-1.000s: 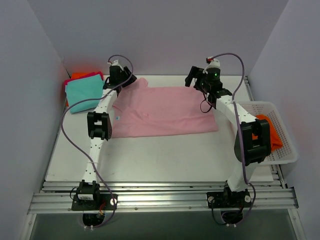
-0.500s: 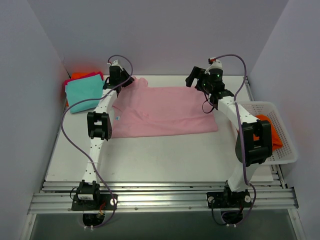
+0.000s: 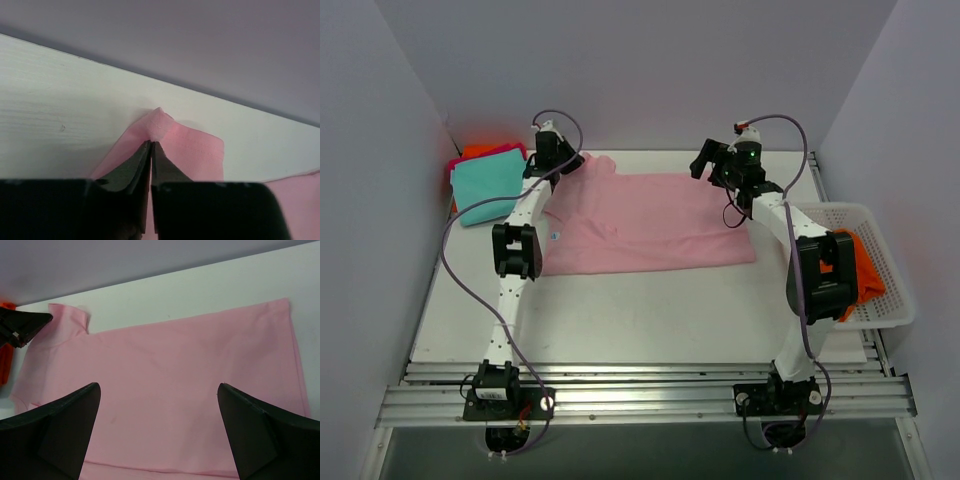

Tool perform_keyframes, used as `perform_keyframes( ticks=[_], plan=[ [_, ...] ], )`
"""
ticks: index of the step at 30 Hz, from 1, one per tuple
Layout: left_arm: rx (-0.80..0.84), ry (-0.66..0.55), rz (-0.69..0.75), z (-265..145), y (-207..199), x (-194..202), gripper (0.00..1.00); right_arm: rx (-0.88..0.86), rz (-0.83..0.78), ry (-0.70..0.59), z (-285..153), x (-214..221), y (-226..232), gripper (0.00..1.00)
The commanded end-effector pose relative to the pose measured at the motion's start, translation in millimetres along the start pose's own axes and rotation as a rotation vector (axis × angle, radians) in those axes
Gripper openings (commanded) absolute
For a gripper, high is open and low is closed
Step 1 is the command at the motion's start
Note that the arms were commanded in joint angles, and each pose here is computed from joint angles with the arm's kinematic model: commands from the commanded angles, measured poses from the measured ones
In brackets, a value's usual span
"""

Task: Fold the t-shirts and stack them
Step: Grap the side of the flattened tshirt furthest away from the robot with both arms

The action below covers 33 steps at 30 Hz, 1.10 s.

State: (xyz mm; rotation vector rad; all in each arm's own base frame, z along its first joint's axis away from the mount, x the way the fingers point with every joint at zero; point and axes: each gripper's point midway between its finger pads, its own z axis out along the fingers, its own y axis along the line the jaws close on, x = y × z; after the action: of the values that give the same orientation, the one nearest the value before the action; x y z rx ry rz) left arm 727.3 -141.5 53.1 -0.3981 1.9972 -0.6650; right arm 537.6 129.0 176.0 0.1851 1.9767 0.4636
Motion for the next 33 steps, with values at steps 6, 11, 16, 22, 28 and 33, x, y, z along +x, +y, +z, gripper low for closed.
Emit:
perform_keyframes(
  ticks=[6,11,16,22,28,33],
  plan=[
    [-0.031,-0.048,0.083,-11,-14,-24,0.73,-0.038,0.008,-0.056,-2,-22,8,1.00],
    [-0.084,-0.020,0.182,-19,-29,-13,0.80,-0.071,0.022,-0.057,-4,-26,10,1.00],
    [-0.125,0.001,0.191,-21,-22,-8,0.81,-0.098,0.041,-0.072,-14,-33,12,1.00],
    [-0.159,-0.060,0.295,-25,-30,-23,0.80,-0.123,0.042,-0.102,-26,-43,18,1.00],
    [-0.219,-0.107,0.357,-31,-17,-44,0.81,-0.142,0.051,-0.091,-23,-40,20,1.00],
    [-0.252,-0.147,0.416,-33,-8,-60,0.82,-0.154,0.057,-0.090,-21,-39,21,1.00]
  ],
)
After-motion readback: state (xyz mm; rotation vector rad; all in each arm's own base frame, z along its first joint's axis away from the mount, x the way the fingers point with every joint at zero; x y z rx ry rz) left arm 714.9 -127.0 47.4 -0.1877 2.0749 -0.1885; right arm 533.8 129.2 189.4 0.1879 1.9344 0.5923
